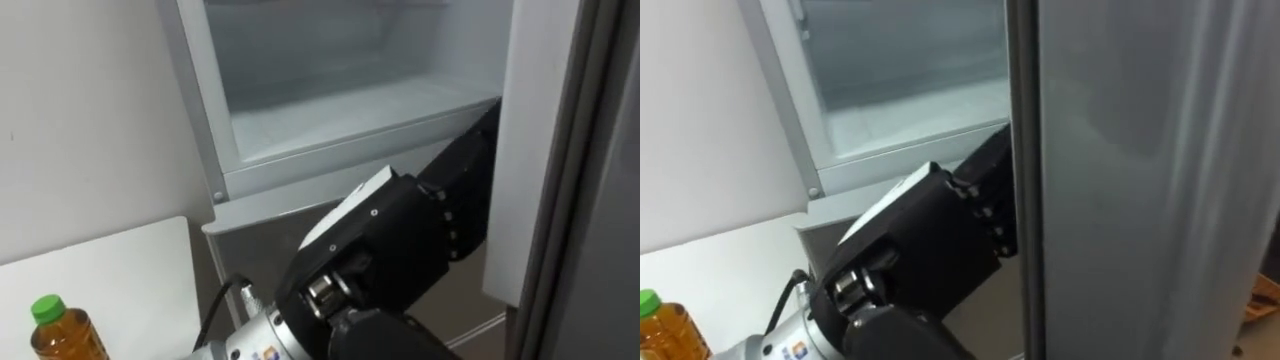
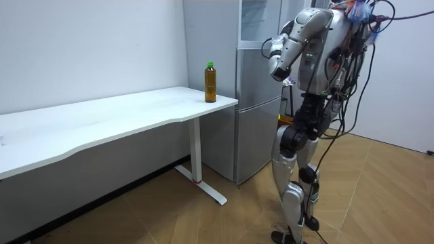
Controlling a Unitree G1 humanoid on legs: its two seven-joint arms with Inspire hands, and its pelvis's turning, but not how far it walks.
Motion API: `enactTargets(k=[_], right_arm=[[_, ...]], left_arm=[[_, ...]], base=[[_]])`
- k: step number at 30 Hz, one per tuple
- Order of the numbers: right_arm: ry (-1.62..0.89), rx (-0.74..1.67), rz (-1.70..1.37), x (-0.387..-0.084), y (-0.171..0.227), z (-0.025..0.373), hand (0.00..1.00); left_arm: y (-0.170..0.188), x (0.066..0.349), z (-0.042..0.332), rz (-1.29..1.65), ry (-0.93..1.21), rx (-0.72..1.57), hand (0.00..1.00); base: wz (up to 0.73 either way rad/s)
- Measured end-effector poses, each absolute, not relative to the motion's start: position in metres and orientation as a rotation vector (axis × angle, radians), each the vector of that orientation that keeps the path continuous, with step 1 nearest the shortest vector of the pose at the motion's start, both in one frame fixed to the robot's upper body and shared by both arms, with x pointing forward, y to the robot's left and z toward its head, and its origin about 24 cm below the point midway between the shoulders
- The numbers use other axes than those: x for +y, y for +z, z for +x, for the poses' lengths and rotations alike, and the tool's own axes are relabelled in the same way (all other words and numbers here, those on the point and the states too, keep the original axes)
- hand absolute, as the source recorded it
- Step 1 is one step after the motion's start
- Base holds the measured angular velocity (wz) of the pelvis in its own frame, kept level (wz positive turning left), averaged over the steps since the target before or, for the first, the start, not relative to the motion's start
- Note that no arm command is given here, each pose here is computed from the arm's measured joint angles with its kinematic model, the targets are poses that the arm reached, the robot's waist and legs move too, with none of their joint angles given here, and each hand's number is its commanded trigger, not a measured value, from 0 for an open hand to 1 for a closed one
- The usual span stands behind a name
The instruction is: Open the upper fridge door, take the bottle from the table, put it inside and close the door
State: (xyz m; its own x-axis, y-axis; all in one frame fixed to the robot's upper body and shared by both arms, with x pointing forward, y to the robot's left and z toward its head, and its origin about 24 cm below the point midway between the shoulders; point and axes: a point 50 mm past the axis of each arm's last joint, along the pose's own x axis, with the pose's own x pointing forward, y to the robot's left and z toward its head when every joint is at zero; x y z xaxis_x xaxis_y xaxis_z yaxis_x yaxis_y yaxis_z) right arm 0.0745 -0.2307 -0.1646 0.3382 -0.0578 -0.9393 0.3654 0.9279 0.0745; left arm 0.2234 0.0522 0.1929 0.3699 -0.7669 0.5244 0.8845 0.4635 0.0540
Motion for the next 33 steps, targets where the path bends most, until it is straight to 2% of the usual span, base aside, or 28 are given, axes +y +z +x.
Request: enactTargets(k=[15, 33], right_arm=[[-0.3, 1.196, 0.284, -0.236, -0.163, 0.076, 0.0], [-0.333, 1.188, 0.273, -0.239, -0.162, 0.08, 0.0]], left_arm=[[0.195, 0.035, 0.216, -0.279, -1.148, -0.531, 0.0], [0.203, 0.011, 0.225, -0.29, -1.184, -0.517, 0.0]], base=[[-0.07], [-0.12]])
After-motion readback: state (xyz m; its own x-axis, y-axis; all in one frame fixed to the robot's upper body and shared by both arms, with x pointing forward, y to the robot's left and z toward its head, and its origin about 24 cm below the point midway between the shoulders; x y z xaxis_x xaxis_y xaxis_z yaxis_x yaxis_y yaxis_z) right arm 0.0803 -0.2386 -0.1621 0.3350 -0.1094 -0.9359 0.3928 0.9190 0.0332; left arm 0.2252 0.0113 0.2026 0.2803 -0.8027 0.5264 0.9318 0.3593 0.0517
